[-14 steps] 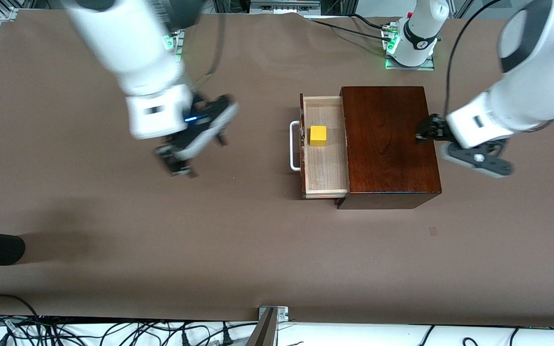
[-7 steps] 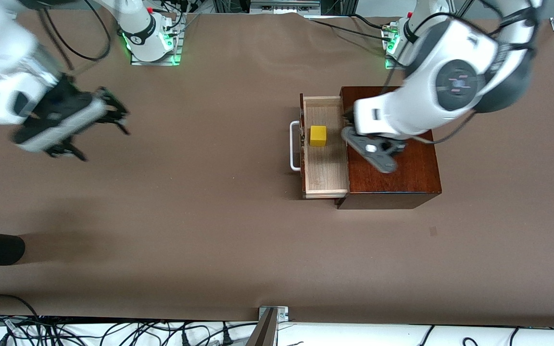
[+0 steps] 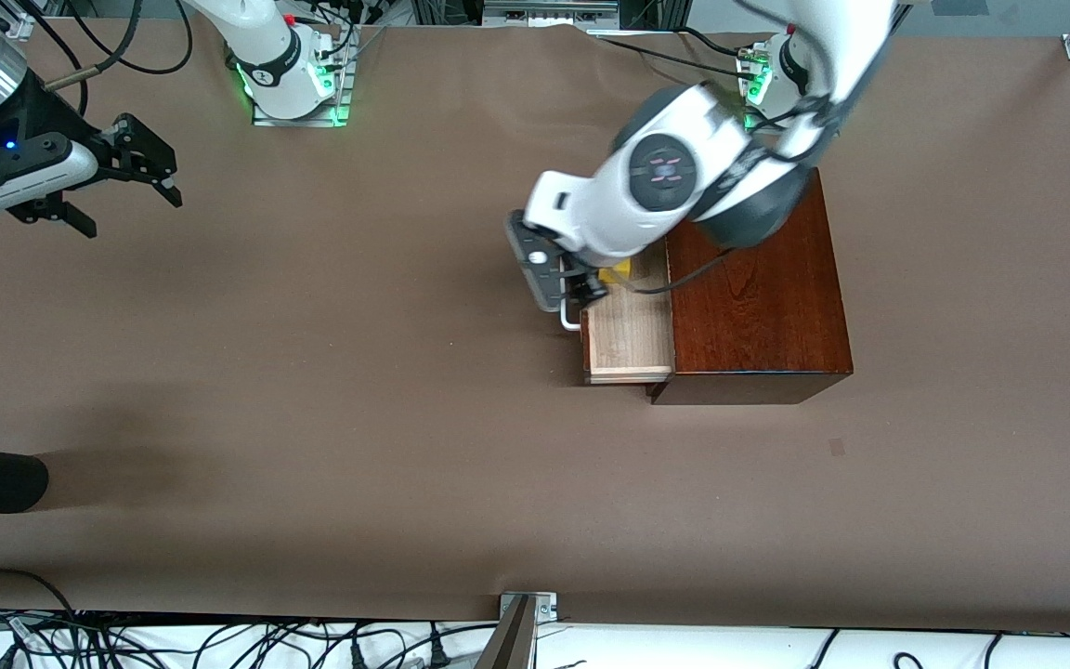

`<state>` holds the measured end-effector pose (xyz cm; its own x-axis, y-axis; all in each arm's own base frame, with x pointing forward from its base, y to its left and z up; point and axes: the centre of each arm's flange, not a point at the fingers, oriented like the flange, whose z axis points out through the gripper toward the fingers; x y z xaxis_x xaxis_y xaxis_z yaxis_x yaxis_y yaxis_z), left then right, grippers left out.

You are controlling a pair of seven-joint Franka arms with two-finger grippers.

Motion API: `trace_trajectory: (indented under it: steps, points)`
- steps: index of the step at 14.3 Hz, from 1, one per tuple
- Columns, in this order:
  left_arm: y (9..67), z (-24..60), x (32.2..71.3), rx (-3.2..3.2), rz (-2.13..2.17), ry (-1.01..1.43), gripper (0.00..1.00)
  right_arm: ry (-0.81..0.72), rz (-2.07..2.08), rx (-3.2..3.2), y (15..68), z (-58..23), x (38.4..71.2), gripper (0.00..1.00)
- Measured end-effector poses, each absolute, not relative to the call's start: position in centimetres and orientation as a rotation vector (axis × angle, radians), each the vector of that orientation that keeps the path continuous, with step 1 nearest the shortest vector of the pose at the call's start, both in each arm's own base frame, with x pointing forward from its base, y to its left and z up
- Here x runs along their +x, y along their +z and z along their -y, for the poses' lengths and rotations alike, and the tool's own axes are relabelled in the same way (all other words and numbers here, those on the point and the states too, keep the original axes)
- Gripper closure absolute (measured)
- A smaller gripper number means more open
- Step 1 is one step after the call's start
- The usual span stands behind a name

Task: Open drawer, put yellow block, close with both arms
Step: 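Push the drawer shut with the left gripper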

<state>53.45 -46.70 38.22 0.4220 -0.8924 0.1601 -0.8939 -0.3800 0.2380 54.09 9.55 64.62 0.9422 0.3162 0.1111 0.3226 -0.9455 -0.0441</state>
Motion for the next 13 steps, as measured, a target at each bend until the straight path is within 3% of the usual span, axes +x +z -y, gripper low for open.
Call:
trace_trajectory:
  steps: [6,13]
  points:
    - [34.0,52.1,47.9,2.342,1.904,-0.033,0.0,-0.111,0.335,-3.104,63.9,-7.9,54.2,0.0]
    - [30.3,49.7,47.2,2.315,1.965,-0.272,0.0,-0.112,0.314,-3.115,63.9,-7.4,54.3,0.0]
